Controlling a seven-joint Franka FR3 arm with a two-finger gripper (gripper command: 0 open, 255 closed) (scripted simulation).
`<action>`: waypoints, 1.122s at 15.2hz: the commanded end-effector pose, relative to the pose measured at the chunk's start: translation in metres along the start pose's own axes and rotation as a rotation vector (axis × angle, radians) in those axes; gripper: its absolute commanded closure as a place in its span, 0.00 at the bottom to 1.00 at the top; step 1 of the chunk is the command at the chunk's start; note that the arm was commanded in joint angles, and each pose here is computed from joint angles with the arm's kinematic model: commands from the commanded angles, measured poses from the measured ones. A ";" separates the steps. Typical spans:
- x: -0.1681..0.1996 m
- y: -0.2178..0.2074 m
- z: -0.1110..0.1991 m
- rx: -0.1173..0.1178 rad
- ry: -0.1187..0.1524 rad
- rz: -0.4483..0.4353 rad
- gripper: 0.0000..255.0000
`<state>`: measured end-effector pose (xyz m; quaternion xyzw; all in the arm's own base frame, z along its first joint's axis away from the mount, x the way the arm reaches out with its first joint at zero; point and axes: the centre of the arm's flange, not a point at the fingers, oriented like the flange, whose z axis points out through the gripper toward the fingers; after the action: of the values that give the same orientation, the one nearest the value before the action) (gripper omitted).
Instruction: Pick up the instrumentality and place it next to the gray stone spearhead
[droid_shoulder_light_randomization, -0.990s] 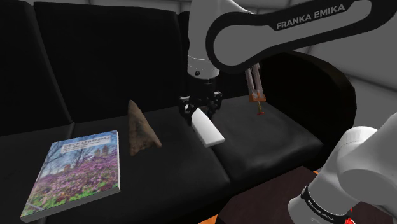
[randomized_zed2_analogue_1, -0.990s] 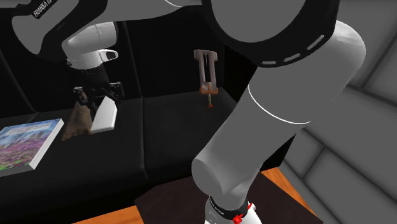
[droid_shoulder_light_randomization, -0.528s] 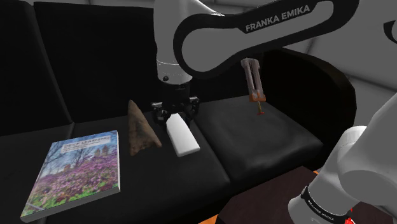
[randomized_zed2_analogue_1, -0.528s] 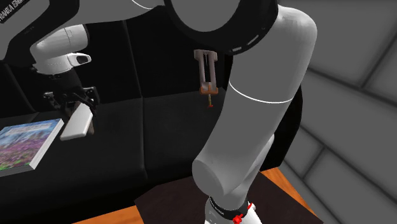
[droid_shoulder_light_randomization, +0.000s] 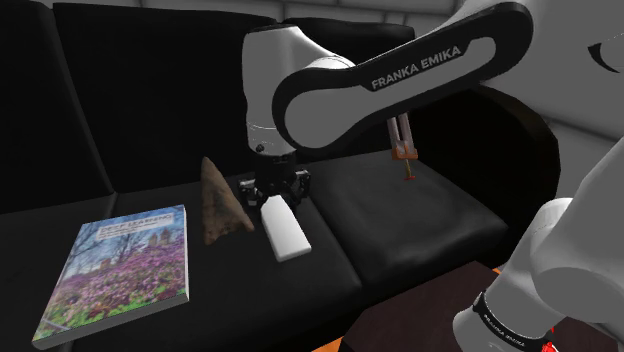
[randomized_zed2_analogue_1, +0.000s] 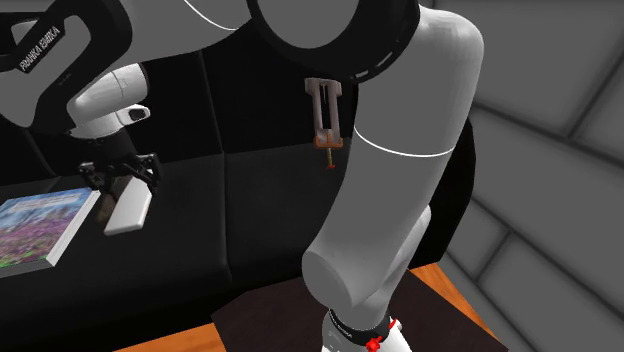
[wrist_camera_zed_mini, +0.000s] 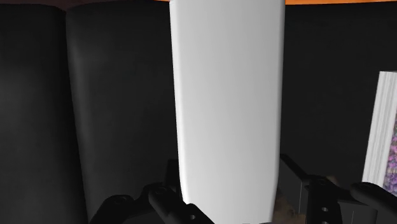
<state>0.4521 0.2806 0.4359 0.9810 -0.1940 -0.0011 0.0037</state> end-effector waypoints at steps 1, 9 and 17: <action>0.000 -0.001 0.010 0.000 0.001 0.000 1.00; 0.000 -0.001 0.052 0.000 0.001 0.000 1.00; 0.000 -0.001 0.094 0.000 0.001 0.000 1.00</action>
<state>0.4516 0.2810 0.3472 0.9810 -0.1940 -0.0011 0.0038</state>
